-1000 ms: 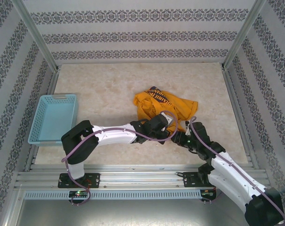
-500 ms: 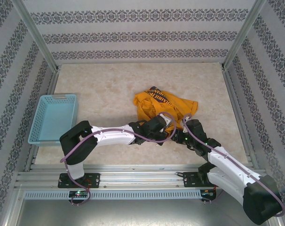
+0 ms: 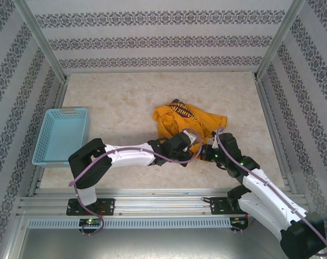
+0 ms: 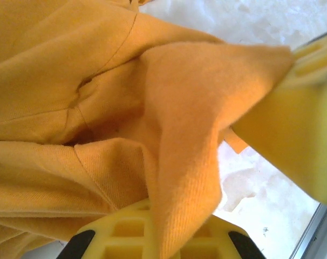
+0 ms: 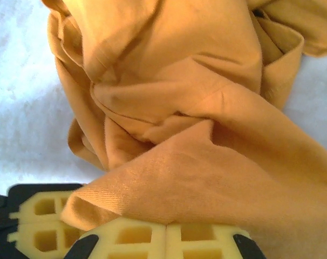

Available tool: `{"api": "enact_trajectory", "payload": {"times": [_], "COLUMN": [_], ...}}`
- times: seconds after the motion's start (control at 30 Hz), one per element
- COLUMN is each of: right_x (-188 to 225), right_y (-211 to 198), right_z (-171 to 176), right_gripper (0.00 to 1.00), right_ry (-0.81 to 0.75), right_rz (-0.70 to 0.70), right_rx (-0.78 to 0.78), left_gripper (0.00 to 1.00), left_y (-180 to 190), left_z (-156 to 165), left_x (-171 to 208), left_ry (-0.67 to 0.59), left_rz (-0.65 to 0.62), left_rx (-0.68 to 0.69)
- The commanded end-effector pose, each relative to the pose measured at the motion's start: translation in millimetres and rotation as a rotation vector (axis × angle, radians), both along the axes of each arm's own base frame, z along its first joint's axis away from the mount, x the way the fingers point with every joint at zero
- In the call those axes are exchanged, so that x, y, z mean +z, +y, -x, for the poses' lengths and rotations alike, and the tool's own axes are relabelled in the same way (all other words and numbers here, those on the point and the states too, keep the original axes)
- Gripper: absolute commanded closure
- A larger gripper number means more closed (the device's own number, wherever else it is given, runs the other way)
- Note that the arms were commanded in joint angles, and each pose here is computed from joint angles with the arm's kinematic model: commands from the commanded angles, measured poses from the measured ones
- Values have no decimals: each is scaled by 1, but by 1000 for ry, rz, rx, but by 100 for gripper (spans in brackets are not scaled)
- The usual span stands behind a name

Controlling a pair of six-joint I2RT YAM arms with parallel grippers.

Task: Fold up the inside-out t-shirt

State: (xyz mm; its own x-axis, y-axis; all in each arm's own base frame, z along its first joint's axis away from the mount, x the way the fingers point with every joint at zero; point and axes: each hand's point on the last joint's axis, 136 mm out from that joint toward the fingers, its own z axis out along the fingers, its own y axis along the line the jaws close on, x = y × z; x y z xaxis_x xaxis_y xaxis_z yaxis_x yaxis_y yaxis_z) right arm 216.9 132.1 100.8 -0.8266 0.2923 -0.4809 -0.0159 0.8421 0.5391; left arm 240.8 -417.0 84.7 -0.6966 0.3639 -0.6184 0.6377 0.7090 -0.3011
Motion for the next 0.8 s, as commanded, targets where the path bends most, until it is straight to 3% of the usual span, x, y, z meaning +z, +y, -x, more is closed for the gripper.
{"api": "enact_trajectory", "payload": {"times": [0.0, 0.2, 0.4, 0.57, 0.77], "right_x": [11, 7, -3, 8, 26], "right_y": [-3, -17, -28, -31, -38], "right_z": [10, 37, 55, 55, 62], "right_gripper": [100, 100, 100, 100, 100], "right_ry": [30, 141, 222, 202, 207], "right_rz": [-2, 6, 10, 7, 32], "right_rx": [-15, -70, -130, -143, -155], "left_gripper": [74, 52, 42, 33, 29], "left_y": [1, 27, 30, 25, 53], "left_z": [-10, -35, -55, -67, -116], "left_x": [21, 41, 44, 39, -15], "left_ry": [-59, -100, -104, -110, -83], "left_rz": [18, 72, 121, 117, -151], "left_rx": [10, 77, 87, 84, 262]}}
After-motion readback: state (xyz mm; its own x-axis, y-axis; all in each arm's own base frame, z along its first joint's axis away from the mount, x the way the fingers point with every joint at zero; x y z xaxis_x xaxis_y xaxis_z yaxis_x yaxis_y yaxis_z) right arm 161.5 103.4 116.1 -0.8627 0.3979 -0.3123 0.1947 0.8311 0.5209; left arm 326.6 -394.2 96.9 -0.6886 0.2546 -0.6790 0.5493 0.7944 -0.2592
